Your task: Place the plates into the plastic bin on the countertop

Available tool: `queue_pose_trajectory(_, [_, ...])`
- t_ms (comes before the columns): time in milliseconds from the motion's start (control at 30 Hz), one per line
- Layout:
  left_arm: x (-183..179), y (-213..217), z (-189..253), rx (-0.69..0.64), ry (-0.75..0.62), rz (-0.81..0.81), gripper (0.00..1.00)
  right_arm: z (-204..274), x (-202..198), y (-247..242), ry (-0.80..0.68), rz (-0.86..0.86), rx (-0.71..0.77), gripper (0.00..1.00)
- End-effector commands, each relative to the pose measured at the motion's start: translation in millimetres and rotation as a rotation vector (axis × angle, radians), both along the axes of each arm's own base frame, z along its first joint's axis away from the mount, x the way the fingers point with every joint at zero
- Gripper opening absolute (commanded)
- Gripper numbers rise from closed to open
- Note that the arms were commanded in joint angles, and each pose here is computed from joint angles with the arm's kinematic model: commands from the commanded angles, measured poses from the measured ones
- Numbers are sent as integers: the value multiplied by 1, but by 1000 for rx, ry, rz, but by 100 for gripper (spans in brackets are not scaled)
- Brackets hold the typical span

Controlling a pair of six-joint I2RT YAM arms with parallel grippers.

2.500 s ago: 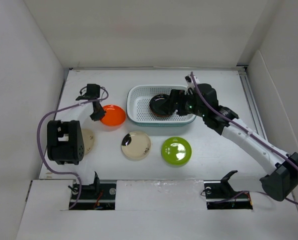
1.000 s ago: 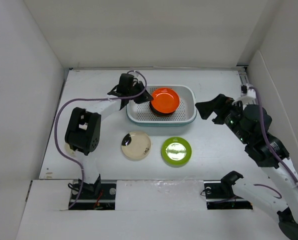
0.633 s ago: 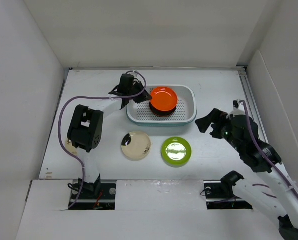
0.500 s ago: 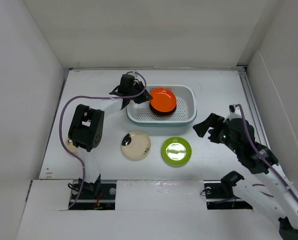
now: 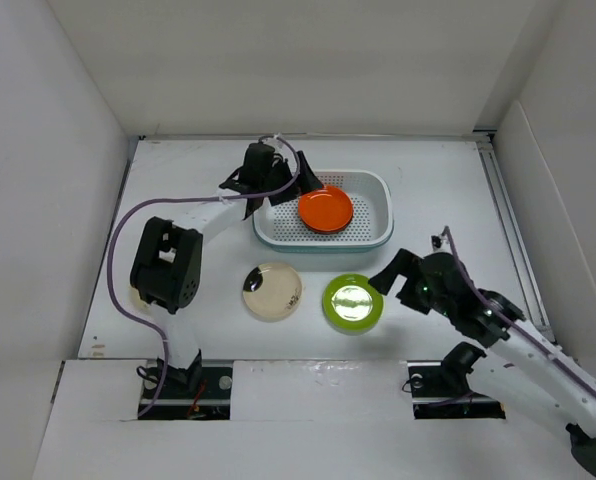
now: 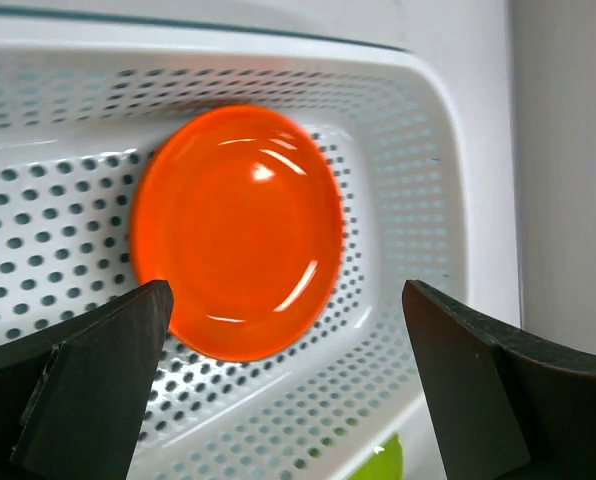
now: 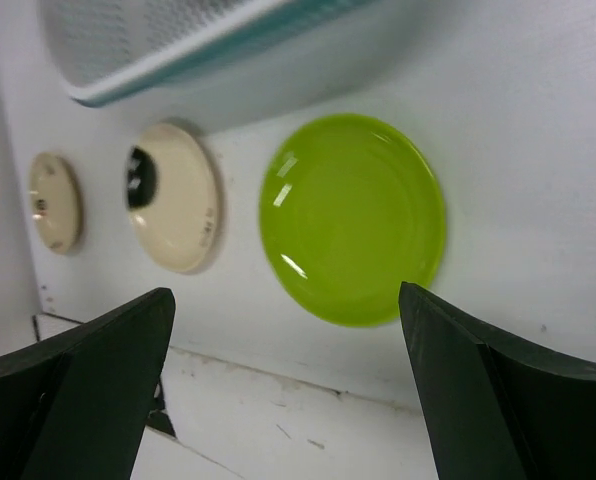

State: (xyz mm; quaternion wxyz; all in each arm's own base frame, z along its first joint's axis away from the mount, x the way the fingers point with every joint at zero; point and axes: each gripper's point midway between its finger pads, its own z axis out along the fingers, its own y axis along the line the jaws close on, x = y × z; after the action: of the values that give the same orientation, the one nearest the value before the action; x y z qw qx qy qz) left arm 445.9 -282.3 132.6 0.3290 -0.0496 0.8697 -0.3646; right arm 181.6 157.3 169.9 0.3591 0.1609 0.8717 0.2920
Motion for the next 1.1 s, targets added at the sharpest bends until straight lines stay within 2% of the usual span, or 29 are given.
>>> queue_pose_trajectory(0, [-3,-7,101,-54,-214,-32,100,-41,1,5,117,-81,6,100])
queue_pose_trajectory(100, [-6,1,121,-15,-255,-1,100,-71,-3,11,177,-101,14,100])
queue_pose_trajectory(233, [-15,32,142,134,-249,167,100,-89,3,10,181,-125,-1,100])
queue_pose_trajectory(333, [-24,55,145,185,-220,254,100,-103,7,12,203,-135,-34,97])
queue_pose_trajectory(367, [-26,68,160,197,-252,309,100,-108,8,12,212,-130,-52,92])
queue_pose_trajectory(433, [-36,85,155,218,-231,381,100,-121,10,14,242,-133,-83,85])
queue_pose_trajectory(500, [-45,112,174,180,-254,471,100,-127,11,18,255,-106,-88,74])
queue_pose_trajectory(533, [-50,122,165,186,-247,485,100,-126,14,21,253,-106,-86,69])
queue_pose_trajectory(633, [-66,141,185,158,-299,547,100,-134,16,19,272,-118,-103,61])
queue_pose_trajectory(700, [-73,149,198,148,-325,571,100,-136,15,18,276,-112,-115,51])
queue_pose_trajectory(733, [-74,149,195,156,-316,569,100,-135,17,19,269,-111,-109,31])
queue_pose_trajectory(767, [-76,150,199,143,-320,575,100,-138,15,17,276,-112,-115,21])
queue_pose_trajectory(800, [-78,150,196,151,-310,573,100,-138,15,17,276,-112,-115,16])
queue_pose_trajectory(833, [-77,150,200,145,-317,574,100,-141,14,12,284,-128,-130,0])
queue_pose_trajectory(933, [-78,154,198,153,-308,595,100,-137,10,9,297,-136,-133,0])
queue_pose_trajectory(1067, [-74,153,183,157,-264,613,100,-103,7,8,232,-152,-95,0])
